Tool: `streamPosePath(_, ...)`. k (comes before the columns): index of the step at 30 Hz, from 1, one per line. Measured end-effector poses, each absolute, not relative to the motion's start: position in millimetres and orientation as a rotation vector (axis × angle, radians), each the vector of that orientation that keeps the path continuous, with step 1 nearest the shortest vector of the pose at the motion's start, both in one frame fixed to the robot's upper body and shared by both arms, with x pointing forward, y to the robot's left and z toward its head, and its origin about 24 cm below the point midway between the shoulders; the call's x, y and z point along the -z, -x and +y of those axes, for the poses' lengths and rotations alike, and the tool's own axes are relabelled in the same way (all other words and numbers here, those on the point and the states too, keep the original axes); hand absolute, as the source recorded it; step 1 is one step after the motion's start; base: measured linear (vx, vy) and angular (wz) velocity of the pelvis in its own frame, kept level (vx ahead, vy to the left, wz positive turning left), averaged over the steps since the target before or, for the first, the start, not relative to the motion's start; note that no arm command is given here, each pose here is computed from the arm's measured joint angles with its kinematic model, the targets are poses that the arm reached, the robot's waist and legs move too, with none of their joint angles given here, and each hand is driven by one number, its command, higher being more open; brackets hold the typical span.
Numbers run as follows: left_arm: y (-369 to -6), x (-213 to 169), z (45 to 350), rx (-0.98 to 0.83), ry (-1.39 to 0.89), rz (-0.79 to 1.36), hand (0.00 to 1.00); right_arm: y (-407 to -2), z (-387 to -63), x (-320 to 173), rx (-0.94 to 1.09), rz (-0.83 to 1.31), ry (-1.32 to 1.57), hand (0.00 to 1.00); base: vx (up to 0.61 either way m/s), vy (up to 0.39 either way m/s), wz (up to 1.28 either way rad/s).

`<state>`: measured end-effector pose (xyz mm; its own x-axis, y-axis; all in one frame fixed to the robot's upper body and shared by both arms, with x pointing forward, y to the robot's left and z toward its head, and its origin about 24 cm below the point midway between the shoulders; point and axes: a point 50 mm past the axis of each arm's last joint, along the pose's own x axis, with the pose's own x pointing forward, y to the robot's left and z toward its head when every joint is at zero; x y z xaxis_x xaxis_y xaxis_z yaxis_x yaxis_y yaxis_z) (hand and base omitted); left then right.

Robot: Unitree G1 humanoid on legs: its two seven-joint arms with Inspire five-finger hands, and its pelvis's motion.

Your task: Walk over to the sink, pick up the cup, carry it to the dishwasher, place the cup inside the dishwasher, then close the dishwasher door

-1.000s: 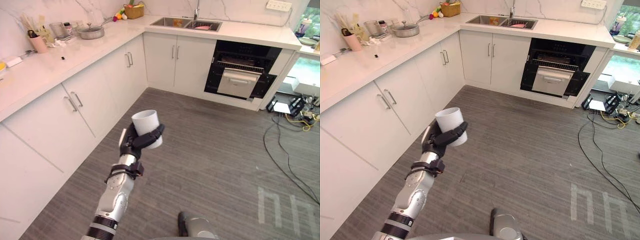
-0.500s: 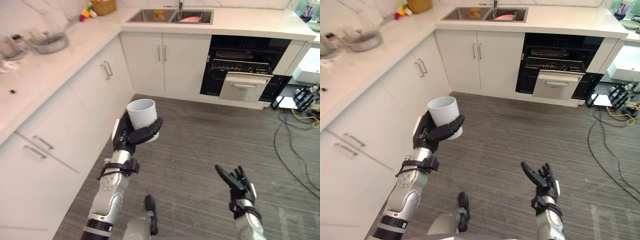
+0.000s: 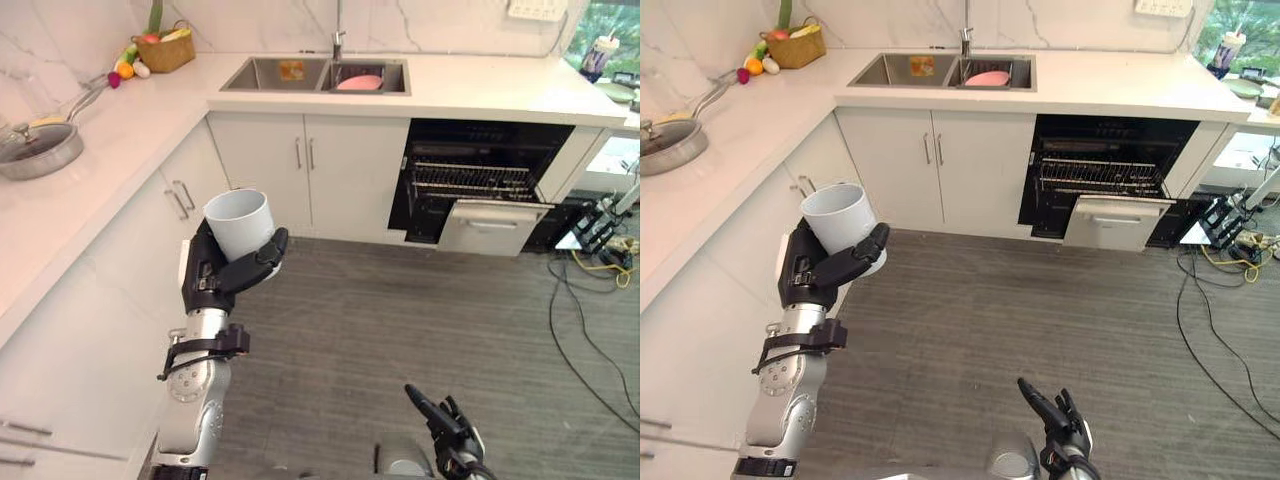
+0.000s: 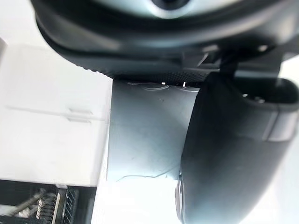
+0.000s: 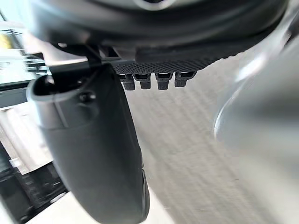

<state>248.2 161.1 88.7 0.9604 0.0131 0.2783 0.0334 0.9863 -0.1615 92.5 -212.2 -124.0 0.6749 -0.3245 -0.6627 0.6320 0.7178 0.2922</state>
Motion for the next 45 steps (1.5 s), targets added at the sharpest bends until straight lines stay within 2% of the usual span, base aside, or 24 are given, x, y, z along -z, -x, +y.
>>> streamPosePath(3,-250,-86,150,0.057,0.168,-0.273,0.0,-98,-230,102,0.608,0.445,-0.507,1.0,0.52,-0.216,0.08)
streamPosePath(5,-248,-84,138,0.075,0.204,-0.27,0.0,-119,-243,75,0.572,0.282,-0.464,1.0,0.63,-0.232,-0.2)
streamPosePath(11,-247,-91,99,0.222,0.211,-0.296,0.0,-170,-236,-15,0.498,-0.186,-0.46,1.0,0.45,-0.235,-0.13)
streamPosePath(17,-243,-88,106,0.192,0.222,-0.314,0.0,-166,-254,-46,0.529,-0.365,-0.418,1.0,0.43,-0.126,-0.52)
streamPosePath(20,-242,-95,111,0.168,0.225,-0.374,0.0,-173,-252,-64,0.465,-0.443,-0.411,1.0,0.42,0.051,-1.17)
streamPosePath(28,-239,-104,128,0.086,0.198,-0.441,0.0,-196,-259,-89,0.259,-0.494,-0.346,1.0,0.5,0.258,-1.08)
streamPosePath(31,-239,-109,137,0.039,0.14,-0.477,0.0,-195,-253,-78,0.246,-0.438,-0.393,1.0,0.43,0.307,-0.32)
streamPosePath(40,-233,-125,131,-0.022,0.108,-0.553,0.0,-196,-238,-57,0.289,-0.333,-0.494,1.0,0.2,0.216,-0.09)
streamPosePath(45,-230,-133,142,-0.162,0.141,-0.601,0.0,-204,-213,-40,0.208,-0.225,-0.5,1.0,0.15,0.096,-0.55)
